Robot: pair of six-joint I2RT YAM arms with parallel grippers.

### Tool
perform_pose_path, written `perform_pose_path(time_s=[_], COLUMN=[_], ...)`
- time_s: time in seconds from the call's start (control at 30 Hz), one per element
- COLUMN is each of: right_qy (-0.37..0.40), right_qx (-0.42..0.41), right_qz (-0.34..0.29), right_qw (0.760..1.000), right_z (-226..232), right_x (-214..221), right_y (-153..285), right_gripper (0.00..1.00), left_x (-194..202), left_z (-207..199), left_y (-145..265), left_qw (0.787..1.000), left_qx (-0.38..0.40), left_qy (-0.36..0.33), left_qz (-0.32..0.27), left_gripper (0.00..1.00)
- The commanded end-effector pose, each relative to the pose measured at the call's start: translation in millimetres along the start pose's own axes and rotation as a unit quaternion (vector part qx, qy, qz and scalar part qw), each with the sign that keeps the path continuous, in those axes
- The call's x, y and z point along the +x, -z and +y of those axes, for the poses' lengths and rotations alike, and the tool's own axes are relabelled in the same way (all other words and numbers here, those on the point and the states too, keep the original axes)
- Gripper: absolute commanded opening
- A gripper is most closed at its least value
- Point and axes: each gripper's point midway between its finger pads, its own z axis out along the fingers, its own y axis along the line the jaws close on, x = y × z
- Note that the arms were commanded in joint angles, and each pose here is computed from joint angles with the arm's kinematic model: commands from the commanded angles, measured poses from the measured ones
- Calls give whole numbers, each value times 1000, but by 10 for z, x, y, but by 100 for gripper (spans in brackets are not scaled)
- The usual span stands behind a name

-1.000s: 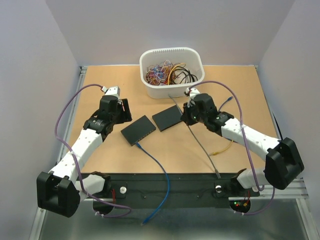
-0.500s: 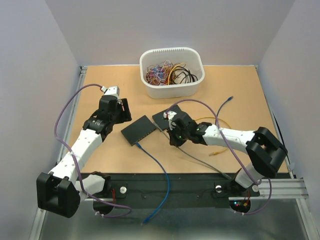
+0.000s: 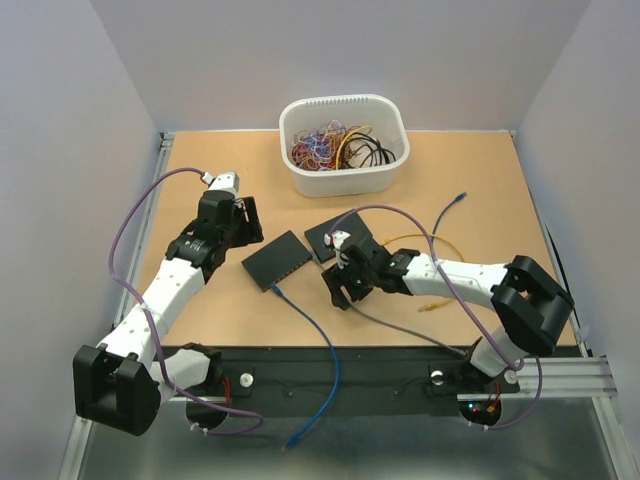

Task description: Insert the plug into the switch port

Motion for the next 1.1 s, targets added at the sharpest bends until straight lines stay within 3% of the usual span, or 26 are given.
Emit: perform_pose_path(time_s=[0.0,0.1,0.33,0.87,1.07], right_qy=[5,3,-17,-37,-39], right_qx=[52,87,105,148,147], right_qz=[-79,-88,-54,-39,-22], right_qw=[995,992,993,987,988], right_z=[-74,-173,-319,-509,-533], right_x=[-635,-852,-928,-897,-742], right_y=[129,-6,-504,-809,-883], right_gripper=[77,77,55,44,10], left_x=[-114,-118,-111,-127,-124], left_z=[-4,0,23,-4,11], left_y=[29,36,35,50,55], left_qw=[1000,1000,1000,1000,1000], left_qx=[4,4,-1,6,3], left_qy=[0,0,1,1,1], left_qz=[-18,-19,-19,-22,-23], left_gripper=[73,73,73,73,73])
